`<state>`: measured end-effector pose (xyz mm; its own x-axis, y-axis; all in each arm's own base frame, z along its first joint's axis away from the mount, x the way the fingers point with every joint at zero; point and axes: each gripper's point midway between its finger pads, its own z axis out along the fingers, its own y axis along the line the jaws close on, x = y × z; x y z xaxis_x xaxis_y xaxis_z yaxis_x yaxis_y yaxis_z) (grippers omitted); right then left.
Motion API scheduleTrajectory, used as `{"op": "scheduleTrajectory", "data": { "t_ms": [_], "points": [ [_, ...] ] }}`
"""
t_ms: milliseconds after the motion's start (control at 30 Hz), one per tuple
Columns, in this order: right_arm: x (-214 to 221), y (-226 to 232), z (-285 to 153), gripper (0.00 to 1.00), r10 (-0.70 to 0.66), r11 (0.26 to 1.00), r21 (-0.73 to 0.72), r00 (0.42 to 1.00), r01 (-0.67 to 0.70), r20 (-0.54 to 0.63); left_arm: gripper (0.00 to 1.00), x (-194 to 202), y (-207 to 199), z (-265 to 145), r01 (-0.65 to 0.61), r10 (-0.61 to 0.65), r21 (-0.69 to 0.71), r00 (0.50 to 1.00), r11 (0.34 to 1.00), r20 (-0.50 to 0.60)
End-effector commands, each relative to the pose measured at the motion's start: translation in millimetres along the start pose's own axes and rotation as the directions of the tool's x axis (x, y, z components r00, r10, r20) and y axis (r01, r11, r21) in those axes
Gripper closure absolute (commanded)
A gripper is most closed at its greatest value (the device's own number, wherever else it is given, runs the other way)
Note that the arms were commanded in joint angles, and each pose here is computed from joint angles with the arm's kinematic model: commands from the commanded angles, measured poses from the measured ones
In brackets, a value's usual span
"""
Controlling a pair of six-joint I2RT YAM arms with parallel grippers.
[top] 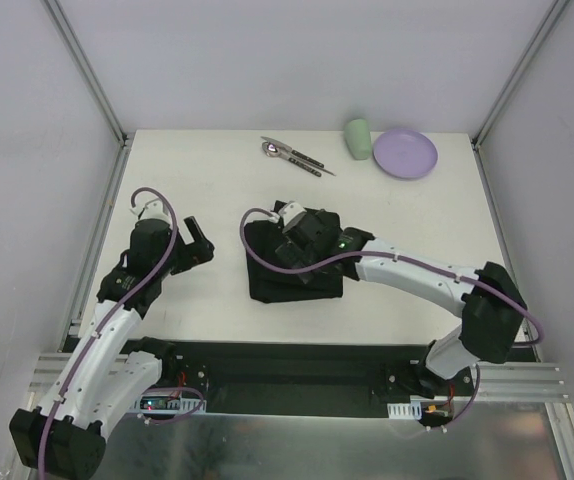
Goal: Set the dinner table for one person
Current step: Flatten out the napkin at the center of the board.
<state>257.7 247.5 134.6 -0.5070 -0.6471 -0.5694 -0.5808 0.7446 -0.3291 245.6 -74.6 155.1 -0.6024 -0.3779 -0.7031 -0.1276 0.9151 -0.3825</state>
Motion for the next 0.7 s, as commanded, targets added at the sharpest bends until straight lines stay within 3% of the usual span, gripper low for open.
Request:
{"op": "scheduleTrajectory", "data": {
  "t_ms": [0,233,367,667],
  "points": [
    [-57.2,14.4,-5.7,0.04,-0.072,0.997,0.002,0.987,0.072,0.145,0.01,5.5,-3.2,-7.5,0.011,-0.010,0.032,0.999,0.999,-0.033],
    [-78.7,71.0,-3.0,0.04,-0.178,0.979,-0.063,0.965,0.193,0.190,0.00,7.3,-2.2,-3.2,0.019,-0.018,0.016,0.998,1.000,-0.057],
    [-69.8,100.4,2.7,0.04,-0.199,0.969,-0.113,0.963,0.221,0.180,0.01,9.5,-3.9,-3.2,0.013,-0.011,0.029,0.997,1.000,-0.070],
    [-51.4,120.2,19.0,0.04,-0.223,0.963,-0.119,0.962,0.243,0.160,0.01,6.1,-2.5,-5.0,0.006,-0.004,0.025,0.997,1.000,-0.071]
  ]
}}
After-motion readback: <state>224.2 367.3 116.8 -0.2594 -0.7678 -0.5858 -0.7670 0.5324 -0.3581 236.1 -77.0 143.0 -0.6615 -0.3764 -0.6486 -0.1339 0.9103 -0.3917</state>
